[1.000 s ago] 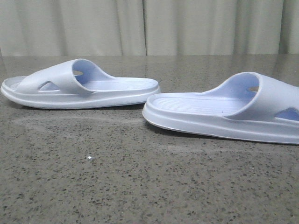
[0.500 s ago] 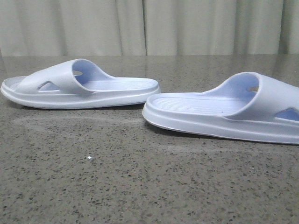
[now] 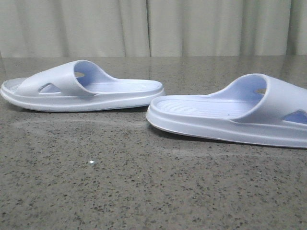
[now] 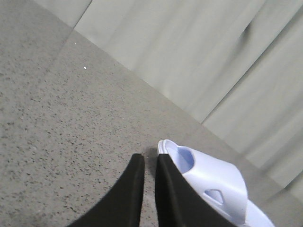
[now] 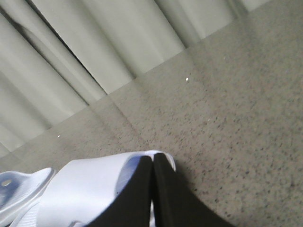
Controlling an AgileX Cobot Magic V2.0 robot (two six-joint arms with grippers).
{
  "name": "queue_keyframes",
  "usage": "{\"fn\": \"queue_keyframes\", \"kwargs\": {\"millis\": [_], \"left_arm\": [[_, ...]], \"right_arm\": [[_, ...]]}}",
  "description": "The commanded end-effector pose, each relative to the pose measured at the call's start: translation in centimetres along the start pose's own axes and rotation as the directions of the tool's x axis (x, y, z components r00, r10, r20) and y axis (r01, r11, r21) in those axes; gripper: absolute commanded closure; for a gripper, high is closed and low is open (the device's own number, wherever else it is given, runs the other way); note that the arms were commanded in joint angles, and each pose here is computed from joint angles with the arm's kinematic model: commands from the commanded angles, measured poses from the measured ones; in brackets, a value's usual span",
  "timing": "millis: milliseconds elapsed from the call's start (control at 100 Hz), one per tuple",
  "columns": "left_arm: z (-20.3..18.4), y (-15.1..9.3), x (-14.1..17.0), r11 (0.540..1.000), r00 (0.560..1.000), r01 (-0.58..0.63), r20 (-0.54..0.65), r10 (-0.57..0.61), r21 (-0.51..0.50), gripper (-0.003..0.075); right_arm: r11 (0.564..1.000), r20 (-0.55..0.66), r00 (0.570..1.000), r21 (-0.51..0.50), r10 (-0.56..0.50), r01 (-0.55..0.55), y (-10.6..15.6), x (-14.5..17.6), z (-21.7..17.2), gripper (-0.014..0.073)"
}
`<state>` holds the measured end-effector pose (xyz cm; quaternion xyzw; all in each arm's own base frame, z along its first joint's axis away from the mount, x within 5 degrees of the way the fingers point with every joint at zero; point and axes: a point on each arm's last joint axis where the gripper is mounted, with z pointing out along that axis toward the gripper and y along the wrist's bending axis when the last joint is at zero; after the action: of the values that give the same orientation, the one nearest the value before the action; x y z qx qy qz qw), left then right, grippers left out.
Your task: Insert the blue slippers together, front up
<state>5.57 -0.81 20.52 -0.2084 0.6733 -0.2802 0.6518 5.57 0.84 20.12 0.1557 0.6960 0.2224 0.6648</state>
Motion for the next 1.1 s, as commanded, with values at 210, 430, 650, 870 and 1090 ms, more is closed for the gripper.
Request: {"fn": "queue_keyframes", "kwargs": {"millis": [210,430,650,870,1090], "left_arm": [[0.1,-4.1,-4.0,0.984,0.982,-0.176,-0.067,0.178,0.034,0.0705],[2.9,-6.2,-6.1,0.950,0.909,-0.314,-0.292,0.298,-0.007,0.0702],[4.2,-7.0,-6.3,0.958,0.899,-0.286,-0.338,0.280,0.033,0.0498],[4.7,-6.9,-6.1,0.968,0.899,-0.249,-0.367,0.240,0.024,0.0334],[4.8,-6.9,-6.0,0.972,0.898,-0.235,-0.378,0.226,0.021,0.0334]], "right_arm": [[0.998,-0.131,0.989,-0.025,-0.065,0.062,3.3,-4.1,0.7,0.0673],[0.993,-0.355,0.928,0.005,-0.112,0.122,5.0,-6.5,3.9,0.0666],[0.991,-0.492,0.862,-0.010,-0.123,0.136,5.5,-6.4,4.7,0.0349],[0.983,-0.441,0.883,0.010,-0.161,0.184,5.5,-7.5,5.4,0.0256],[0.974,-0.565,0.816,0.090,-0.122,0.208,4.6,-8.2,9.0,0.0256]]}}
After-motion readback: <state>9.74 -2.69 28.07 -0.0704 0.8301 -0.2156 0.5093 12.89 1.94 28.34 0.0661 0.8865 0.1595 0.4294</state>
